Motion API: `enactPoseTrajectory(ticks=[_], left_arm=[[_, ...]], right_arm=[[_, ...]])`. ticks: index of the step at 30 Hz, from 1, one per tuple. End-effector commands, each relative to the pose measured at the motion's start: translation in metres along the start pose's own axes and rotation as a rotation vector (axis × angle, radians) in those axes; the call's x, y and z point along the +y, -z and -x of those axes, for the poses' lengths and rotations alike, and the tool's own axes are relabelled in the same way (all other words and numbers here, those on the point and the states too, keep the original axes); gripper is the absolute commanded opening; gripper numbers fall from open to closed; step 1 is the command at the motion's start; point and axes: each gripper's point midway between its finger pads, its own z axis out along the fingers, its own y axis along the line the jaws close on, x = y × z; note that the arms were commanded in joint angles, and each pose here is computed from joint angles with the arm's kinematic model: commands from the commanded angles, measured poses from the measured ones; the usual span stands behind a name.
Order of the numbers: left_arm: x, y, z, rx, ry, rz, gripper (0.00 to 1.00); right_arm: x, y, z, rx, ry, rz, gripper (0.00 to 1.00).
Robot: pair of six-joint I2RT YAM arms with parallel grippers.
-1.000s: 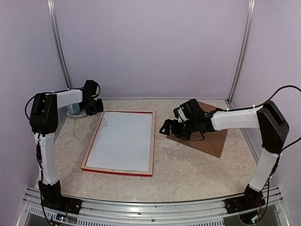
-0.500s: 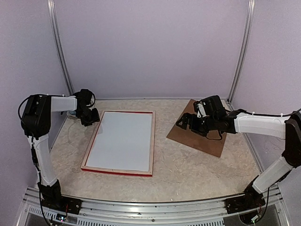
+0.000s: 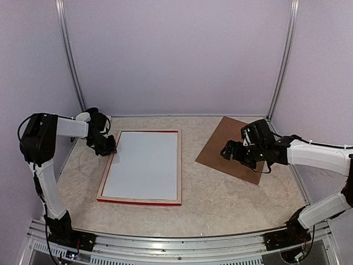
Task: Put the photo into the frame
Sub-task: Move the frame body to the center of the board.
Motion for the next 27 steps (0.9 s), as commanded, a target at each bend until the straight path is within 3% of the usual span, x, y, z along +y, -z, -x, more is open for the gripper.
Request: enactPoseTrajectory(ticks=[1, 9, 13, 27], left_arm=[[-0.006, 0.010, -0.015, 0.012, 0.005, -0.020, 0.23], [-0.003, 0.030, -0.033, 0.002, -0.040, 0.021, 0.22], [0.008, 0.033, -0.040, 0.019, -0.084, 0.069, 0.14], [0.006, 0.039, -0.063, 0.074, -0.250, 0.069, 0.14]], right_arm=[[-0.032, 0.003, -0.003, 0.002, -0.022, -0.132, 0.99], [-0.074, 0.001, 0.017, 0.005, -0.070, -0.205, 0.99], [-0.094, -0.004, 0.030, 0.001, -0.093, -0.201, 0.99], [-0.135, -0.049, 0.041, 0.095, -0.147, -0.223, 0.99]])
